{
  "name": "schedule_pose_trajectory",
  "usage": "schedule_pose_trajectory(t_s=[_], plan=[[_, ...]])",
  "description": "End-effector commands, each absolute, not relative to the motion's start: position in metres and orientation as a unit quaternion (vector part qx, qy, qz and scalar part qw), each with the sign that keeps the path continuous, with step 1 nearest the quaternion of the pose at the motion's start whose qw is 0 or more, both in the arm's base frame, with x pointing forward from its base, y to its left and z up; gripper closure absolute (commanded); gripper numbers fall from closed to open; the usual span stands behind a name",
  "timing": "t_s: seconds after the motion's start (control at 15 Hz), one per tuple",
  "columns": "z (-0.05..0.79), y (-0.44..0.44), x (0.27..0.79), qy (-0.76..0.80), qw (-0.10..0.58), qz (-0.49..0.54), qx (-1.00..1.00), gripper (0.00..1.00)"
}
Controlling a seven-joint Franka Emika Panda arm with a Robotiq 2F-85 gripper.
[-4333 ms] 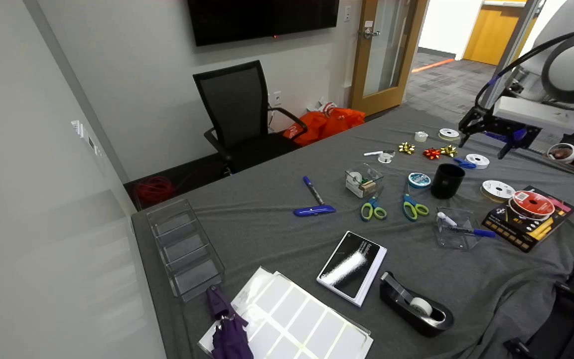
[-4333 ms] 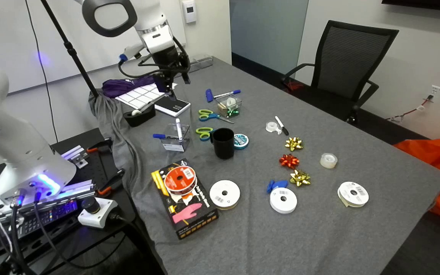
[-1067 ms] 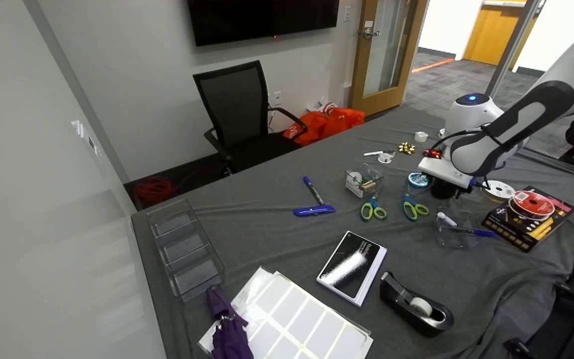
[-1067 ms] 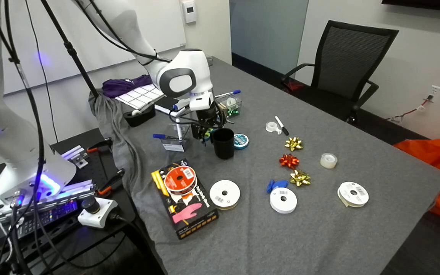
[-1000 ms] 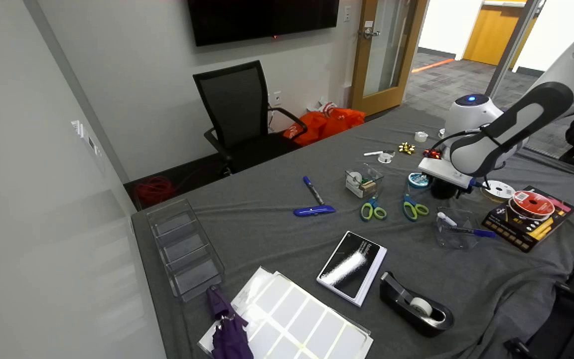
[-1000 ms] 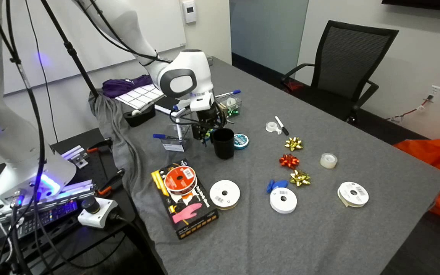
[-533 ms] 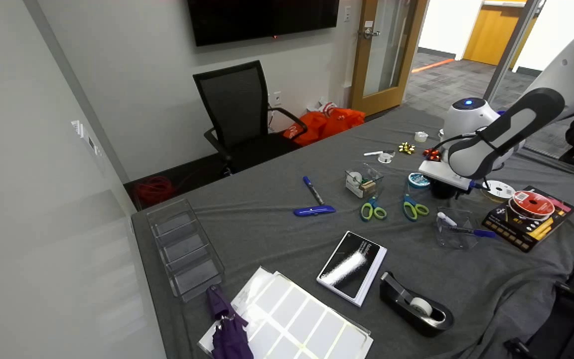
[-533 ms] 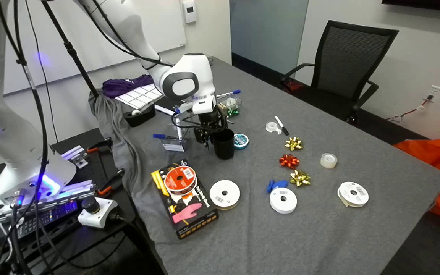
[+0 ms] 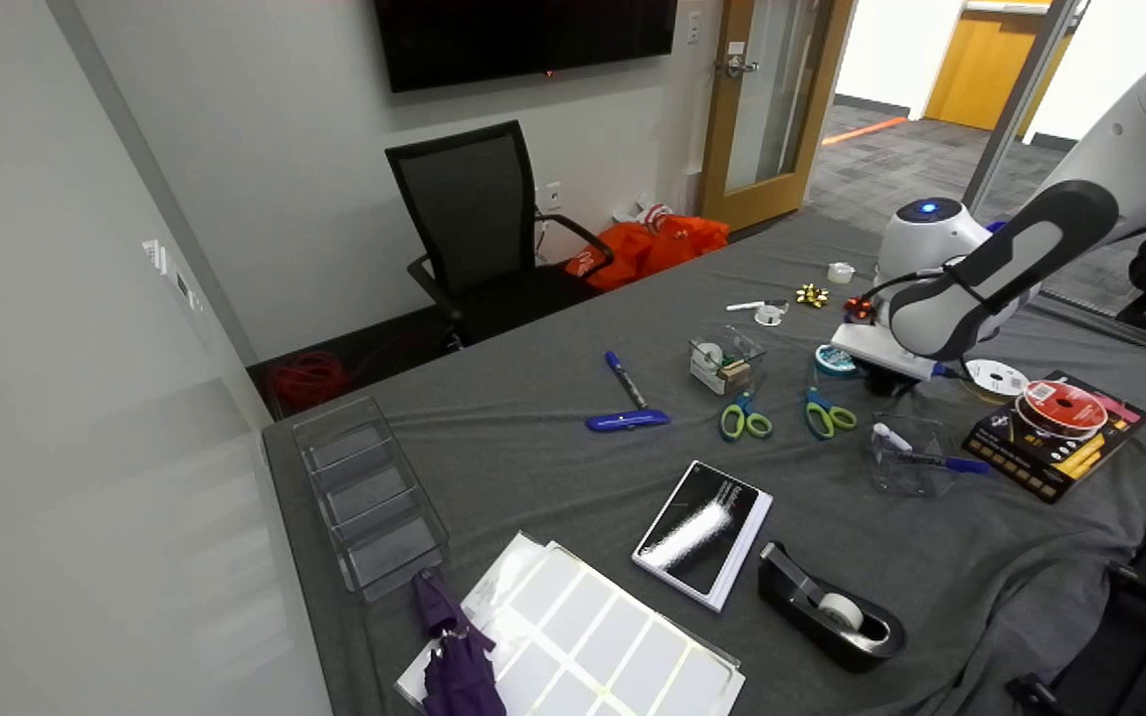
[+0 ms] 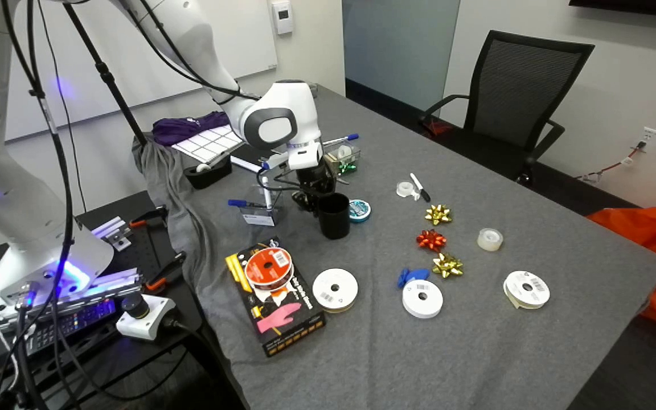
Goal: Move the black cup forwards
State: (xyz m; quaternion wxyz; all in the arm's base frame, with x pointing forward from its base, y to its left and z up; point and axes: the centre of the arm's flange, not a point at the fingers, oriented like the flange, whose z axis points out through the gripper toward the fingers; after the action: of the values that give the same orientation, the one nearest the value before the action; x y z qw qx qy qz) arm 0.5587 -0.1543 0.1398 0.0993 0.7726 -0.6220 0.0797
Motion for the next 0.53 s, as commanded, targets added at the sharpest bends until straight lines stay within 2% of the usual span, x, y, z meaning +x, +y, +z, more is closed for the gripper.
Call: schedule_pose_trajectory(t_s=[0.0, 0.47], plan=[[0.136, -0.159, 0.559, -0.616, 0.105, 0.081, 0.776, 0.98], [0.152, -0.155, 0.56, -0.623, 0.101, 0.083, 0.771, 0.95]])
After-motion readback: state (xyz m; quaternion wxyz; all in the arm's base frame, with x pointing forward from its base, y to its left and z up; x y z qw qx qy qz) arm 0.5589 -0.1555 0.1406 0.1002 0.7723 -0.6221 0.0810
